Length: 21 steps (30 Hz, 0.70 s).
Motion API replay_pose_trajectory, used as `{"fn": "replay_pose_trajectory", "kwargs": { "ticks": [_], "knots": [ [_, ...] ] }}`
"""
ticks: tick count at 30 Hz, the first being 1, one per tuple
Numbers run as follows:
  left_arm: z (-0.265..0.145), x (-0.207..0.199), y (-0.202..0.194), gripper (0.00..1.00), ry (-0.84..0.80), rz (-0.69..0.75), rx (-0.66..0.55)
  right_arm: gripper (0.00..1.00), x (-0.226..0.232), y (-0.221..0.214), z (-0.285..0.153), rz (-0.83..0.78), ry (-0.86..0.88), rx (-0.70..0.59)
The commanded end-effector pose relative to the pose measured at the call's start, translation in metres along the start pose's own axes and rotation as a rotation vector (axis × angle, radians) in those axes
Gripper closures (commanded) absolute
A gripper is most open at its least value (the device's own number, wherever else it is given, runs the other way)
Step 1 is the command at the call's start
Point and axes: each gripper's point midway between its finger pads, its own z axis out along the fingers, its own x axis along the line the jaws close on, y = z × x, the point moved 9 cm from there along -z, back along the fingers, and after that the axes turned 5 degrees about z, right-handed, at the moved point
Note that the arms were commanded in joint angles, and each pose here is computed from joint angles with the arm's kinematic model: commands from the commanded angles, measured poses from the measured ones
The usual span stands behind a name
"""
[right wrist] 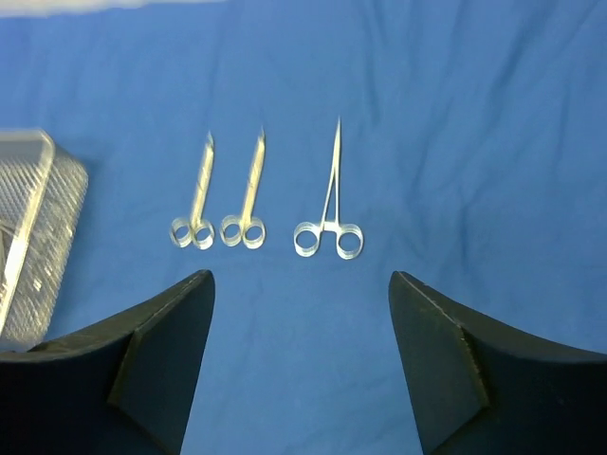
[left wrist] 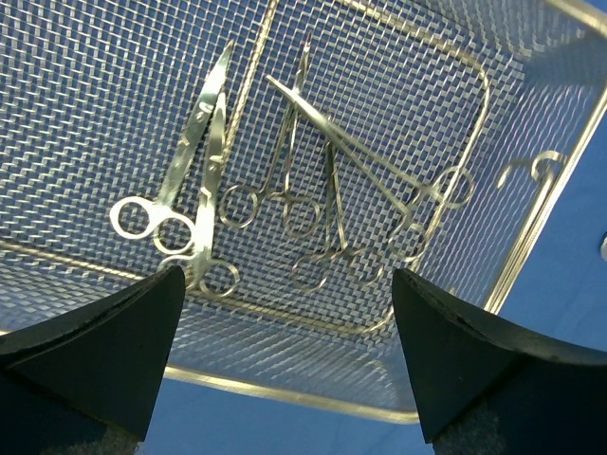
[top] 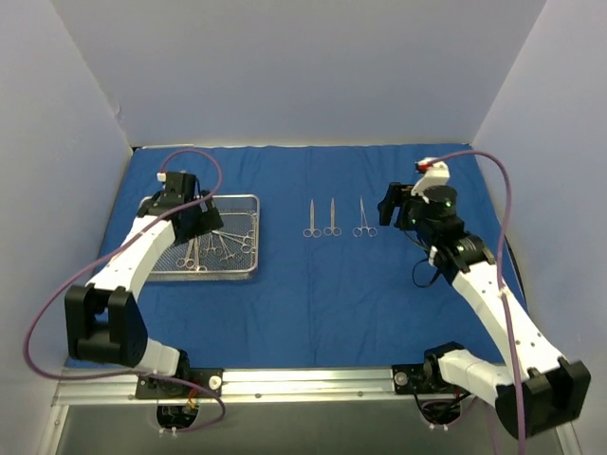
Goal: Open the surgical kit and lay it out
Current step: Pick up the medical item from the container.
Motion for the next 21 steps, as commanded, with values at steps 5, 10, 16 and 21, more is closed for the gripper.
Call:
{"fn": "replay_pose_trajectory", "kwargs": {
  "ticks": [5, 10, 16, 21],
  "knots": [
    [0.018, -0.025, 0.024, 0.10, 0.032, -0.266, -0.017, 0.22, -0.005, 0.006, -0.034, 0.000, 0.049, -0.281],
    [0.035, -0.050, 0.024, 0.26, 0.124, -0.327, -0.014, 0.21, -0.007, -0.003, -0.032, -0.006, 0.054, -0.264],
    [0.055, -0.068, 0.029, 0.37, 0.188, -0.400, -0.008, 0.21, -0.008, -0.009, -0.028, -0.003, 0.058, -0.249],
    [0.070, -0.084, 0.025, 0.43, 0.213, -0.429, 0.033, 0.22, -0.009, -0.010, -0.028, -0.001, 0.057, -0.248]
  ]
}}
